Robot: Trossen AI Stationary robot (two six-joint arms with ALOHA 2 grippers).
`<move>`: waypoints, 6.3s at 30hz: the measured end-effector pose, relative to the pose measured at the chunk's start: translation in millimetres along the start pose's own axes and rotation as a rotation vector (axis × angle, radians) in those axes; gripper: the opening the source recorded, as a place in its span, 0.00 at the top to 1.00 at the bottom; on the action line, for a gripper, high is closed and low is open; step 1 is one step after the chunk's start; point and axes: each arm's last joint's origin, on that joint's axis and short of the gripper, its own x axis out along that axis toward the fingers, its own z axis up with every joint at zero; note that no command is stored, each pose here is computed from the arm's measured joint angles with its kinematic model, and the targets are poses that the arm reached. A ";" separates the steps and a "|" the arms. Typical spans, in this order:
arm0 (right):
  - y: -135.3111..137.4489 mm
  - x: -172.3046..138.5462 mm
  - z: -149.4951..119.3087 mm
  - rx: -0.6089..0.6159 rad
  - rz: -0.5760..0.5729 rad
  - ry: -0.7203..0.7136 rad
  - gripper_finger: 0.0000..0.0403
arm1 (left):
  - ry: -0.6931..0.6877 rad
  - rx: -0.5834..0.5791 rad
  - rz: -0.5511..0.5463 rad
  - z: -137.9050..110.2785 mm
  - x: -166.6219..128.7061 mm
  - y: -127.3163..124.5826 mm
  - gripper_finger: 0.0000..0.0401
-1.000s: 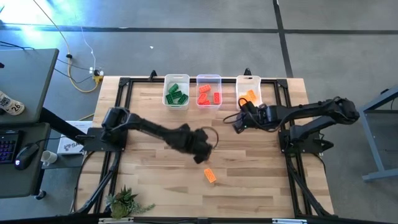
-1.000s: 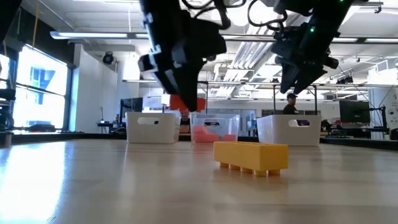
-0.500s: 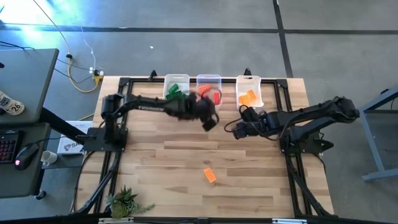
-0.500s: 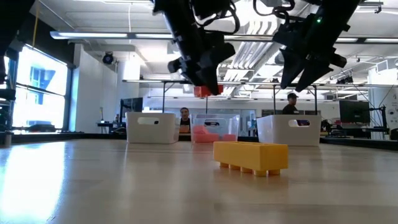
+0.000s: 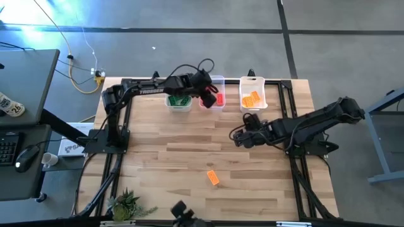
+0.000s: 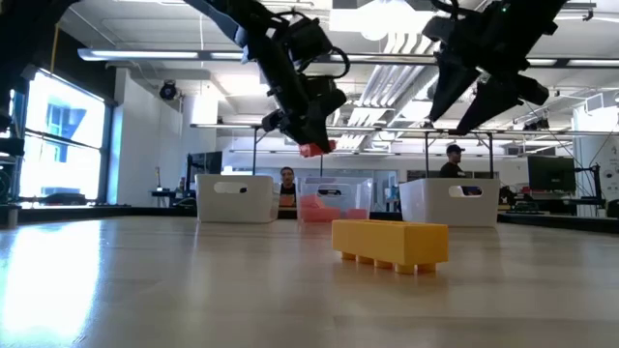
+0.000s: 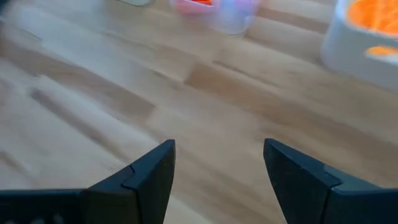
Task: Sort & place blocks by color
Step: Put the orange game piece into the transparent bin, then put the yellow game piece into the right white bin
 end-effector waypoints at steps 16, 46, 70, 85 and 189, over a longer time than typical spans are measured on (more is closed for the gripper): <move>35.9 -11.9 -29.3 0.003 0.258 -0.009 0.42 | 0.001 -0.037 -0.104 6.1 8.1 21.3 0.62; 51.6 -3.1 -66.5 -0.159 0.295 0.073 0.42 | 0.039 -0.024 -0.213 4.1 -1.9 13.1 0.61; 82.0 -15.0 -51.9 -0.237 0.623 -0.050 0.42 | 0.234 0.206 0.040 -81.7 -126.7 -28.0 0.61; 103.8 -35.3 -31.6 -0.281 0.835 -0.155 0.42 | 0.286 0.078 0.040 -157.0 -152.4 -17.4 0.61; 159.3 83.9 -72.6 -0.466 -0.041 0.371 0.73 | 0.281 0.036 0.005 -179.4 -150.6 -18.3 0.61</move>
